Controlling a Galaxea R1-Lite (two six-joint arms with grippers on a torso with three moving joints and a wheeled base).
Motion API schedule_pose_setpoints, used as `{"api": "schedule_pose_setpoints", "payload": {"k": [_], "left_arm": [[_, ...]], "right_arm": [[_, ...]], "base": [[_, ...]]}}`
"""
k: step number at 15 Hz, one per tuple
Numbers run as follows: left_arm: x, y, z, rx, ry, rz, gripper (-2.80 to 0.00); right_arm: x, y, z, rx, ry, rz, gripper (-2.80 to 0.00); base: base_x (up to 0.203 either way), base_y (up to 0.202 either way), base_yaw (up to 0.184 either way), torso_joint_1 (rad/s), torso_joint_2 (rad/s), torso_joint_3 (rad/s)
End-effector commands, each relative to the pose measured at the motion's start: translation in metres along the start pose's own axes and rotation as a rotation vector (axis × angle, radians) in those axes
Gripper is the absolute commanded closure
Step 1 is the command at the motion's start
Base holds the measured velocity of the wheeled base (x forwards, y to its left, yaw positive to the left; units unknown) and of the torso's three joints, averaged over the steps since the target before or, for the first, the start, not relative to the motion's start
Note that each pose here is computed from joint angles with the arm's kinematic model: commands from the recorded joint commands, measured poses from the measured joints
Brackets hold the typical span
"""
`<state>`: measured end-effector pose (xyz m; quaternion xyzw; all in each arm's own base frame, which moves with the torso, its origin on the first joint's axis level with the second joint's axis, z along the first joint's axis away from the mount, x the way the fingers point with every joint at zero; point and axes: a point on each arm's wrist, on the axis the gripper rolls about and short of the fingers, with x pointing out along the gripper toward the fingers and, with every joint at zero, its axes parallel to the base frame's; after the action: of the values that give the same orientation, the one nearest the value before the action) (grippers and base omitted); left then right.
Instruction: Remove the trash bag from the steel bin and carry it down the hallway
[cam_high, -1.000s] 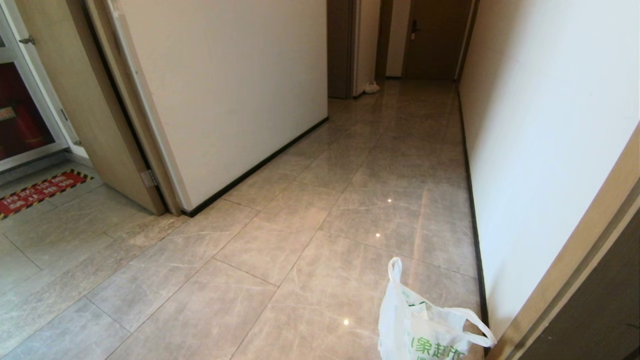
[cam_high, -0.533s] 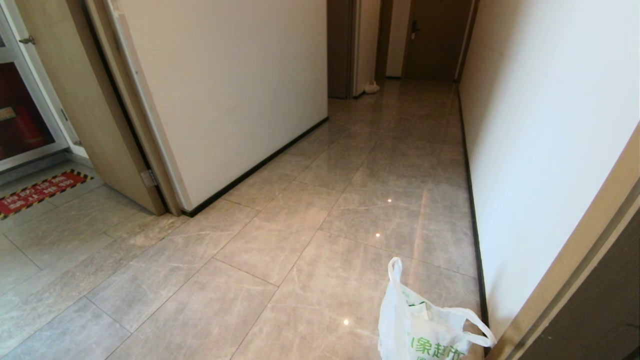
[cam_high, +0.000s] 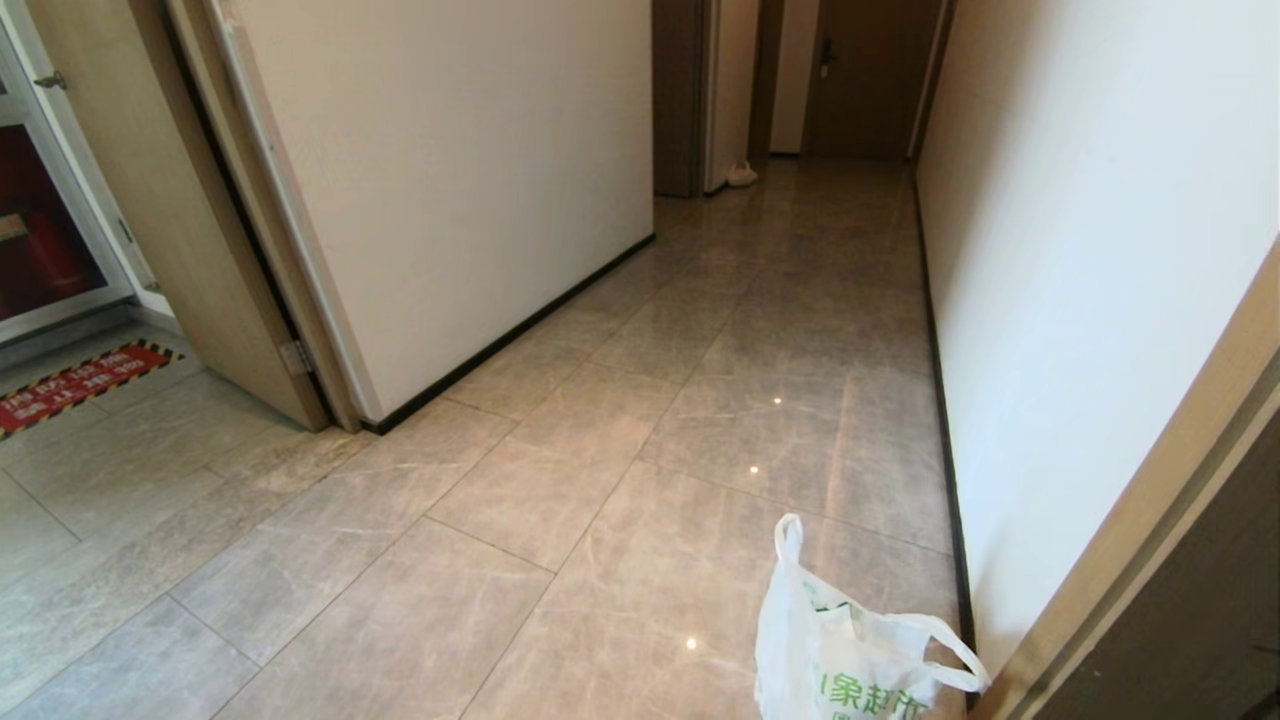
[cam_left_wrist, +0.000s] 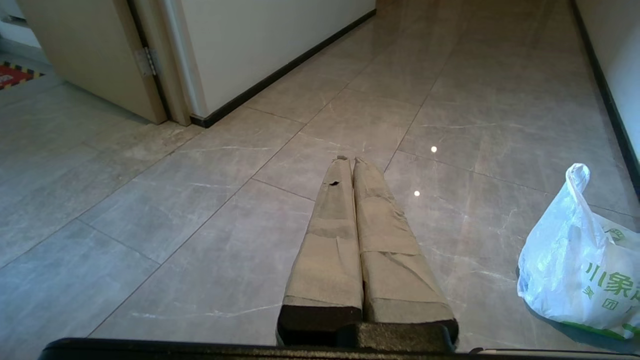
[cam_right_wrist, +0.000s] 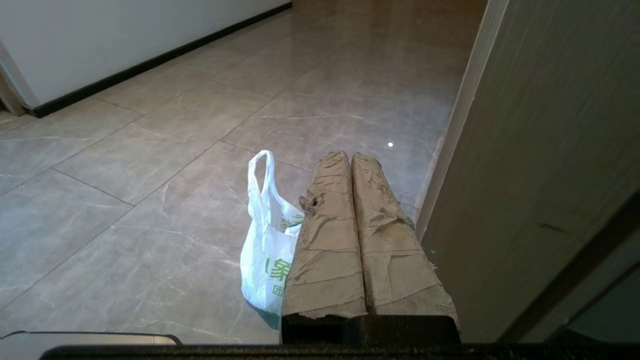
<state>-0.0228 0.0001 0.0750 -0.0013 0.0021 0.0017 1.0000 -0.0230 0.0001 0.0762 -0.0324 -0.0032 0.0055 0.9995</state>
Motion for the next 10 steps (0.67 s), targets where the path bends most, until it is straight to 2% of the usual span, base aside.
{"api": "schedule_pose_setpoints", "payload": {"k": [1,3,8,10], "left_arm": [[0.0000,0.0000,0.0001,-0.001,-0.001,0.000,0.00],[0.0000,0.0000,0.0000,-0.001,0.000,0.000,0.00],[0.0000,0.0000,0.0000,-0.001,0.000,0.001,0.00],[0.0000,0.0000,0.0000,-0.001,0.000,0.000,0.00]], "right_arm": [[0.0002,0.0000,0.0002,0.000,0.001,0.001,0.00],[0.0000,0.0000,0.0002,0.000,0.000,0.001,0.00],[0.0000,0.0000,0.0000,0.001,0.001,0.003,0.00],[0.0000,0.0000,0.0000,0.000,0.001,0.003,0.00]], "base": [[0.000,0.000,0.000,0.000,0.00,0.000],[0.000,-0.003,0.044,0.002,0.00,0.000],[-0.003,-0.009,0.149,0.001,0.00,0.003],[0.000,0.000,0.034,0.002,0.00,0.002]]}}
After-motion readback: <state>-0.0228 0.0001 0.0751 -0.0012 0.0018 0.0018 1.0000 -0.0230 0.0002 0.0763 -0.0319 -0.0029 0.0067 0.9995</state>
